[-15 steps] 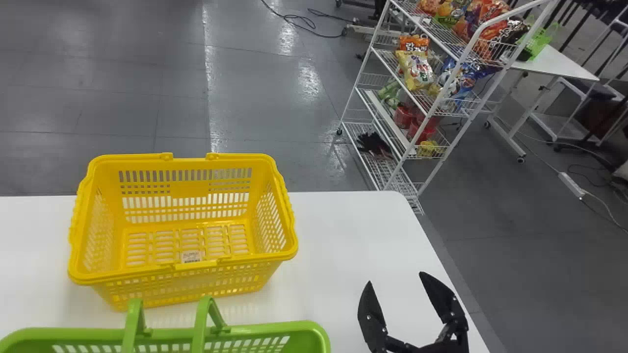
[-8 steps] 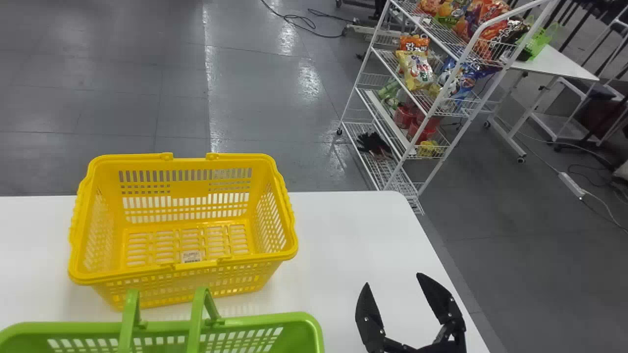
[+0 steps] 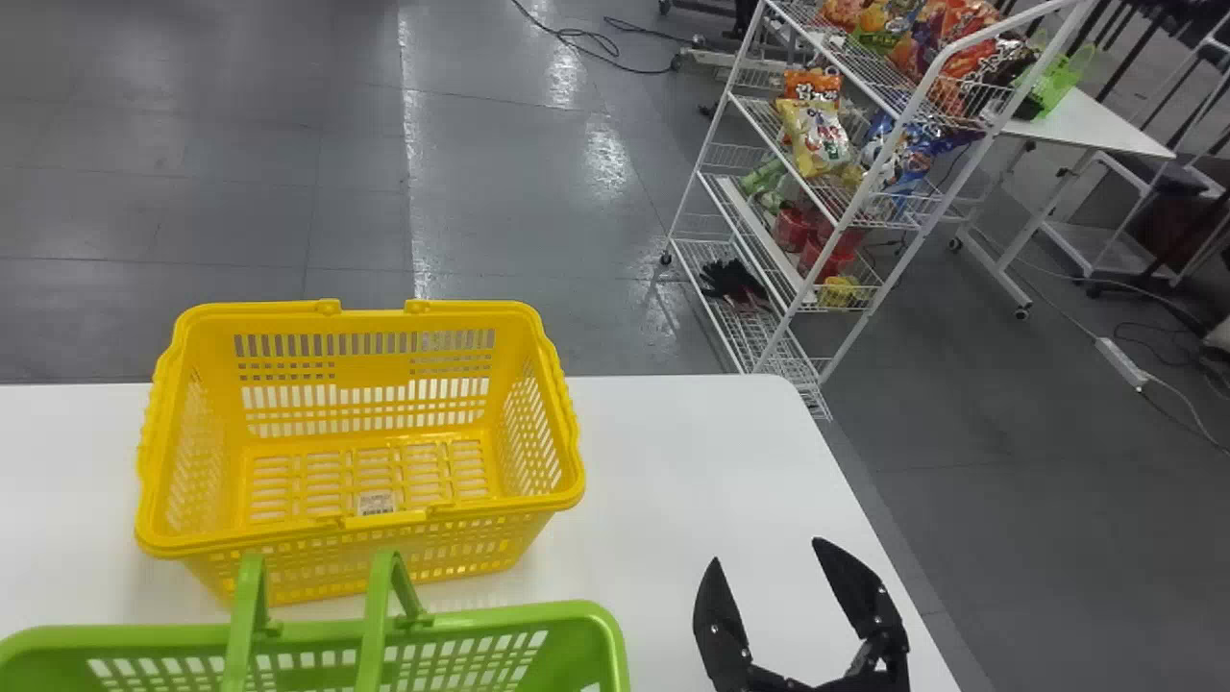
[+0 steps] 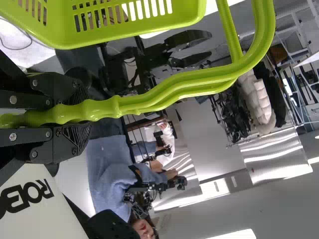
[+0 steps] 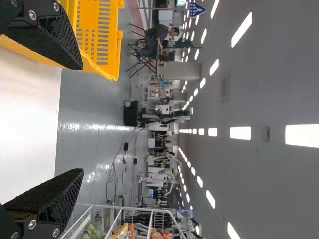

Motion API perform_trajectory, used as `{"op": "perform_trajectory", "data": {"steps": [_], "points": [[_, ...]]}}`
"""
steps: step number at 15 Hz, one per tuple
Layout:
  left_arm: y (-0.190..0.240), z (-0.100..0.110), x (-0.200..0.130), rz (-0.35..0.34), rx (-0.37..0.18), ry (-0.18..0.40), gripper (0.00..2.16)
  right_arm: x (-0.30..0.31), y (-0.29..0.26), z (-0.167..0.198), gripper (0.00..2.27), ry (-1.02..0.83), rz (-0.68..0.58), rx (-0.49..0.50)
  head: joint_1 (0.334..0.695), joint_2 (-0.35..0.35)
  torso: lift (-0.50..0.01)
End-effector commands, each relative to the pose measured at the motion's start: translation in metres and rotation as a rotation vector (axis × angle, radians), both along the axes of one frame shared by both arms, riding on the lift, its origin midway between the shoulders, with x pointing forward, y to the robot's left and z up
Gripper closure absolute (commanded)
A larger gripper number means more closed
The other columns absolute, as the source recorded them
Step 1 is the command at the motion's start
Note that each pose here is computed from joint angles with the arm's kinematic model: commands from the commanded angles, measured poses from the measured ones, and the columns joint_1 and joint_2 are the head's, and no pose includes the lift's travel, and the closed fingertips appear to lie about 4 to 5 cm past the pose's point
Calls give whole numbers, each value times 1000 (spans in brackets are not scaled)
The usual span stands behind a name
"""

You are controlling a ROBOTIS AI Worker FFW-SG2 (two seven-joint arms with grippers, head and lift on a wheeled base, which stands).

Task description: Grasp handle with right gripper to insert into left gripper then lift and swing left to center

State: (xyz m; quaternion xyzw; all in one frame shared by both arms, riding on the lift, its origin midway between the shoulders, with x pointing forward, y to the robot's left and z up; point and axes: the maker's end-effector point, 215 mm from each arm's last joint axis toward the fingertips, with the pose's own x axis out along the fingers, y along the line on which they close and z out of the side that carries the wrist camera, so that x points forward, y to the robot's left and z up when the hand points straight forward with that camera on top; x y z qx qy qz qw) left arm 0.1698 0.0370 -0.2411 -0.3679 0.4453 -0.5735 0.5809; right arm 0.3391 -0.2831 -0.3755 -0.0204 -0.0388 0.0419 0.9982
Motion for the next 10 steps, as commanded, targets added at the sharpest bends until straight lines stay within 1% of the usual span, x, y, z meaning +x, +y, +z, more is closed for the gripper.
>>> {"op": "perform_trajectory", "data": {"steps": [1, 10], "points": [[0, 0, -1, -5, -1, 0, 1976, 0, 0, 0, 60, -2, 0, 0, 695, -350, -93], [3, 2, -1, -4, -2, -3, 1976, -1, 1, -1, 63, -1, 1, 3, 695, -350, -93]]}}
